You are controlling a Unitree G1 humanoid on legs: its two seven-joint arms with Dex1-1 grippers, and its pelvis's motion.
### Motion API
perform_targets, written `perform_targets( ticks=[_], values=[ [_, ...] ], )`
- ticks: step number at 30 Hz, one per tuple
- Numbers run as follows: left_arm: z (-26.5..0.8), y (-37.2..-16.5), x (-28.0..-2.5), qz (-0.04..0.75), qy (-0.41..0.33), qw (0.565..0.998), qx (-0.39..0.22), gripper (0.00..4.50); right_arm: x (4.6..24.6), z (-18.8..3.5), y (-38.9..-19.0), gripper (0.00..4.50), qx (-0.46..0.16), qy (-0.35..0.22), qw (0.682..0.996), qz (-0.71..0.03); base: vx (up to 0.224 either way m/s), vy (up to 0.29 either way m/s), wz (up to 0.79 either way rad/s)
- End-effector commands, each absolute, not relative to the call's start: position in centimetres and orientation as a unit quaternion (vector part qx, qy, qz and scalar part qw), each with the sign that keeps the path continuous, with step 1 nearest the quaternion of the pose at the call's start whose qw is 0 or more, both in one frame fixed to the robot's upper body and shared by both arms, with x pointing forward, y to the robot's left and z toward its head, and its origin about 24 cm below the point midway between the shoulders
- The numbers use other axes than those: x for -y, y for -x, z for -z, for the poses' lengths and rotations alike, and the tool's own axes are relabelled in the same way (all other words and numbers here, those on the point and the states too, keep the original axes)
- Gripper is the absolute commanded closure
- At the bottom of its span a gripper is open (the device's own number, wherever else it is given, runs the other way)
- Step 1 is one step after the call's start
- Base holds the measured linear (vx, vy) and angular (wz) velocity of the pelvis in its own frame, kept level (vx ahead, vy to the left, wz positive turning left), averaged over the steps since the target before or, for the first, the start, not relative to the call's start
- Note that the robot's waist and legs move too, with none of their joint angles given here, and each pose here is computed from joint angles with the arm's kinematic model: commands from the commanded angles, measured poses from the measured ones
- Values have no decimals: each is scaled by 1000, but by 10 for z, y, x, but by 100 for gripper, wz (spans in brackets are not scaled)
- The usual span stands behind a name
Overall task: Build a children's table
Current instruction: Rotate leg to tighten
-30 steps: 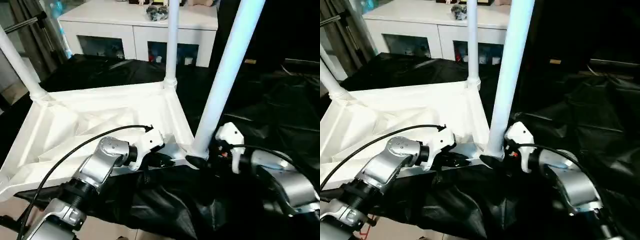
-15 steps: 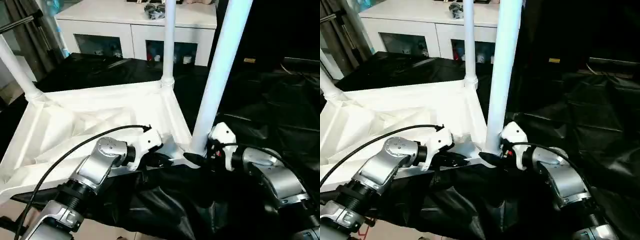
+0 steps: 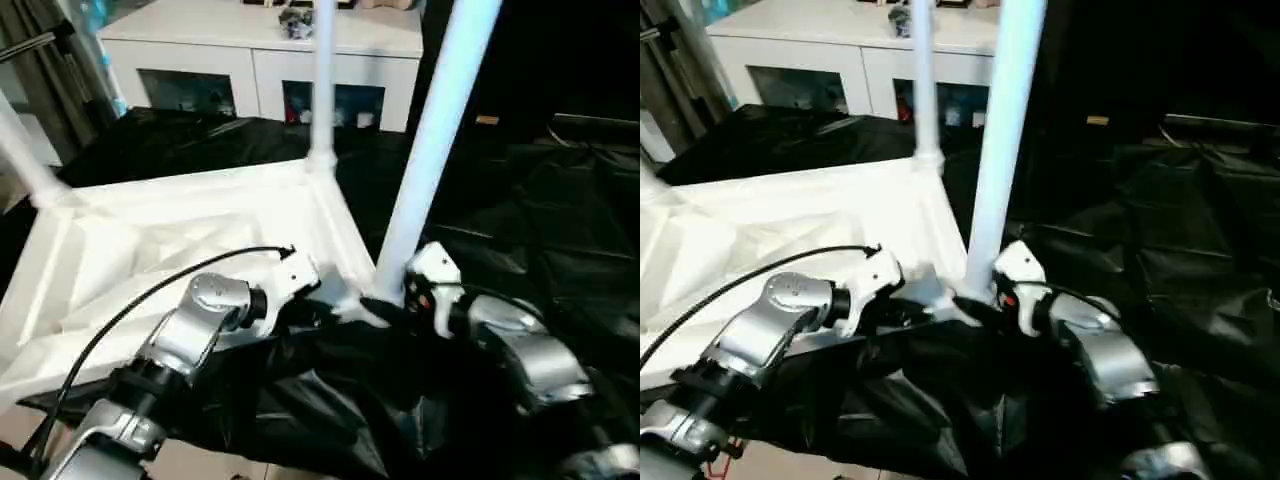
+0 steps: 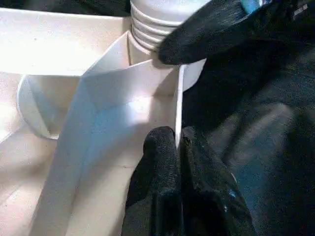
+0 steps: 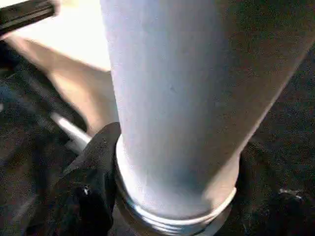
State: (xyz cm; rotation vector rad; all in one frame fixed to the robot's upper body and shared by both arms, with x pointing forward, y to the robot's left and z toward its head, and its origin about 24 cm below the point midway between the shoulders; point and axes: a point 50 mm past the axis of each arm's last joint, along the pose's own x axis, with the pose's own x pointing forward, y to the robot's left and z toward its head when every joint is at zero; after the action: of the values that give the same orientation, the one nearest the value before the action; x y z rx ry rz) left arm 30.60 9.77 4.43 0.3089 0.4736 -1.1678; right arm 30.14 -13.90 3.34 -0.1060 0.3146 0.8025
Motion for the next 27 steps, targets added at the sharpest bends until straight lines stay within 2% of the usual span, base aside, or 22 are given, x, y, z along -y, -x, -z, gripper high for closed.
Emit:
perform_targets(
  ticks=[1, 5, 8, 9, 11, 13, 15, 17, 18, 21, 23, 27],
  values=[
    [-38, -314, -94, 490, -127, 832, -230, 450, 129, -24, -304, 176, -167, 40, 916, -362, 0, 0, 0],
    [-39, -322, -70, 455, -118, 855, -219, 450, 111, -16, -315, 176, -171, 44, 942, -286, 0, 0, 0],
    [-40, -316, -47, 494, -114, 837, -207, 450, 88, -19, -318, 176, -141, 42, 946, -289, 0, 0, 0],
    [-40, -316, -47, 494, -114, 837, -207, 450, 88, -19, -318, 176, -141, 42, 946, -289, 0, 0, 0],
    [-39, -315, -45, 497, -116, 835, -206, 450, 85, -19, -317, 106, -139, 37, 944, -299, 0, 0, 0],
    [-38, -313, -47, 508, -118, 829, -201, 450, 81, -23, -315, 106, -134, 6, 933, -333, 0, 0, 0],
    [-37, -311, -51, 519, -118, 823, -198, 450, 86, -27, -315, 74, -128, 11, 929, -347, 0, 0, 0],
    [-38, -310, -57, 530, -120, 817, -193, 450, 93, -31, -316, 64, -116, 37, 924, -362, 0, 0, 0],
    [-38, -306, -65, 553, -124, 802, -186, 450, 104, -37, -314, 64, -106, 63, 910, -396, 0, 0, 0],
    [-38, -302, -75, 571, -125, 789, -189, 450, 117, -43, -308, 64, -102, 75, 888, -442, 0, 0, 0],
    [-40, -295, -84, 608, -119, 763, -185, 450, 130, -49, -299, 64, -102, 81, 858, -497, 0, 0, 0],
    [-39, -289, -95, 633, -126, 739, -194, 450, 142, -51, -290, 64, -116, 86, 833, -535, 13, -2, 0]
  ],
)
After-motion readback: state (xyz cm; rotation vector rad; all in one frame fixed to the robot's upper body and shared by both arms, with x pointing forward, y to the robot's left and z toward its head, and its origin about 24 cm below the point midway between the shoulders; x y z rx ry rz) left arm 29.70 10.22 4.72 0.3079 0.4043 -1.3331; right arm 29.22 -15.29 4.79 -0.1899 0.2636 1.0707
